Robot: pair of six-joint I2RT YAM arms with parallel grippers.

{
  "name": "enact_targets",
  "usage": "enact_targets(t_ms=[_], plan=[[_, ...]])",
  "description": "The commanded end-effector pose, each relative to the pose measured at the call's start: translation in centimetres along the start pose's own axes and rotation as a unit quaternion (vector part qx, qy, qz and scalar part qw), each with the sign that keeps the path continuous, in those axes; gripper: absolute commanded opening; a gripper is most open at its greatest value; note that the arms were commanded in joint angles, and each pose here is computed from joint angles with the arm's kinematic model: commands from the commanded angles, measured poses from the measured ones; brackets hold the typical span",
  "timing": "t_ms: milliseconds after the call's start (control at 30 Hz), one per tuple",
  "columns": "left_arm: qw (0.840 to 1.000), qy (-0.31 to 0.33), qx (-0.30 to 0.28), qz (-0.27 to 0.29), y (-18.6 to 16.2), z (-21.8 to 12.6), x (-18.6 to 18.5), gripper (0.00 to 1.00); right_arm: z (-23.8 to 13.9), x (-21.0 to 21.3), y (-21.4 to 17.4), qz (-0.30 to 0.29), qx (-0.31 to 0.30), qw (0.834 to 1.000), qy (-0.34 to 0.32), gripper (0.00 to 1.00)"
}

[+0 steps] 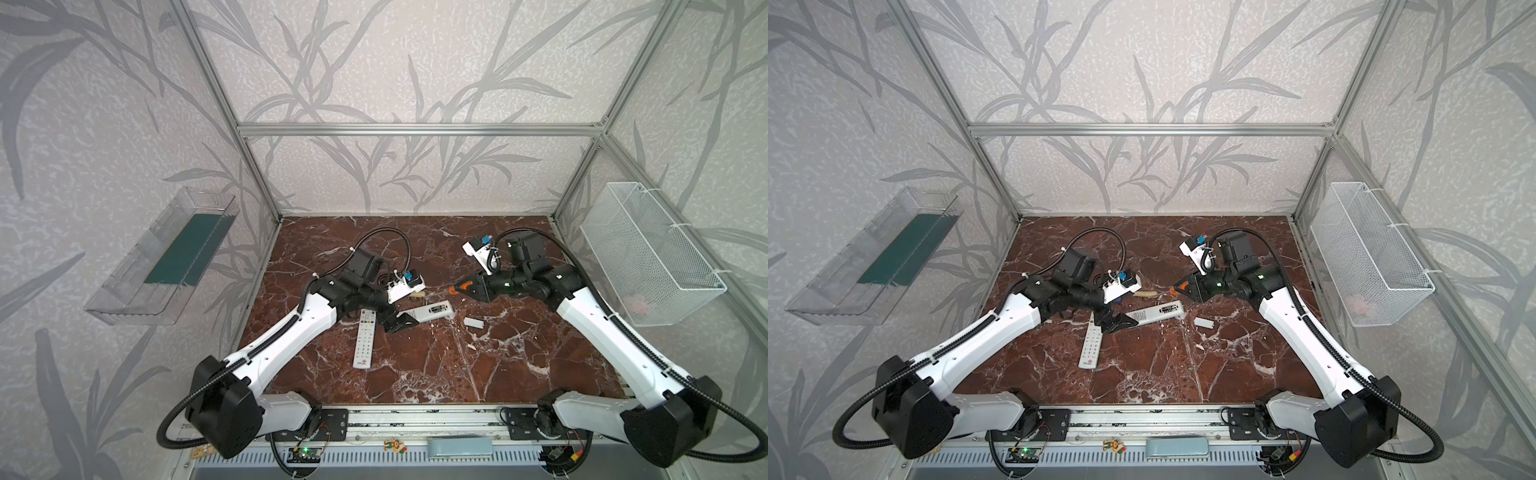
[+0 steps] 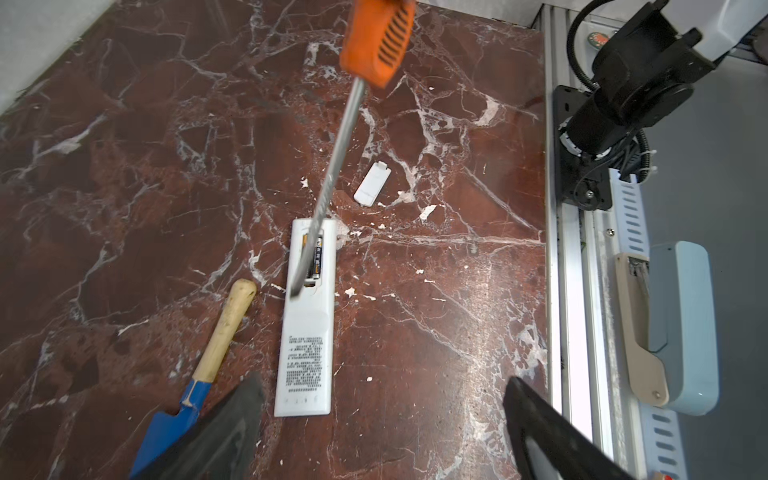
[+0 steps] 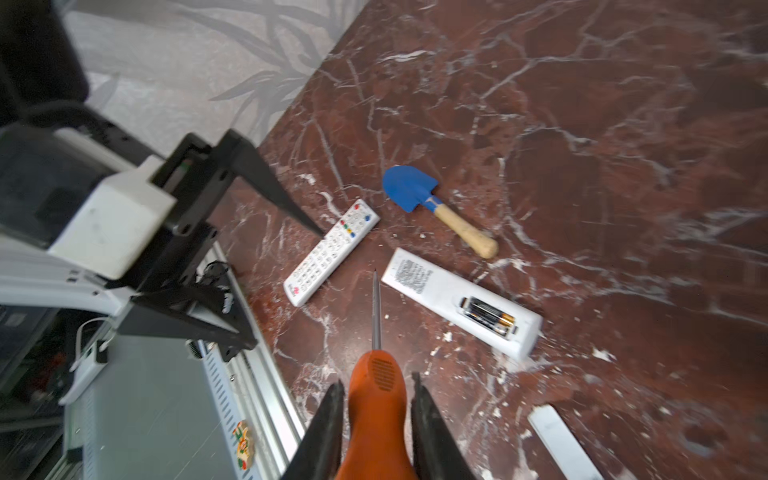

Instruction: Unload the batteries from the remote control

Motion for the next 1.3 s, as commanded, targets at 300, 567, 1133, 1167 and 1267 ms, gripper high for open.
enact_targets(t_ms=[300, 567, 1133, 1167, 1267], plan=[[0.989, 0.055, 0.071, 0.115, -6.6, 3.3, 1.3, 0.89, -3.1, -2.9, 0.8, 0.013, -0.012, 0.99, -0.142, 0.02], [0.986, 0.032, 0.098, 0.132, -8.3, 6.5, 2.8, 0.86, -1.7, -3.5, -0.2, 0.011, 0.007, 0.992, -0.129, 0.02], [0.976, -0.058, 0.193, 0.078, -11.4, 10.4, 4.5, 0.8, -2.1, -4.1, -0.8, 0.014, 0.006, 0.993, -0.12, 0.02], [0.975, -0.063, 0.199, 0.076, -11.5, 10.5, 4.4, 0.79, -2.1, -4.1, -0.8, 0.014, 0.006, 0.993, -0.119, 0.02], [0.97, -0.075, 0.222, 0.058, -12.1, 10.6, 4.4, 0.77, -2.0, -4.1, -0.8, 0.012, 0.006, 0.993, -0.119, 0.02]])
Point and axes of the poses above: each gripper's point midway between its finger pads, its own z axis out along the fingers, its own x axis along the line the jaws close on, y = z × x, the point moved 1 cm from there along -z, back along the fingers, and after that the axes turned 10 degrees about z, right-handed, at the moved point
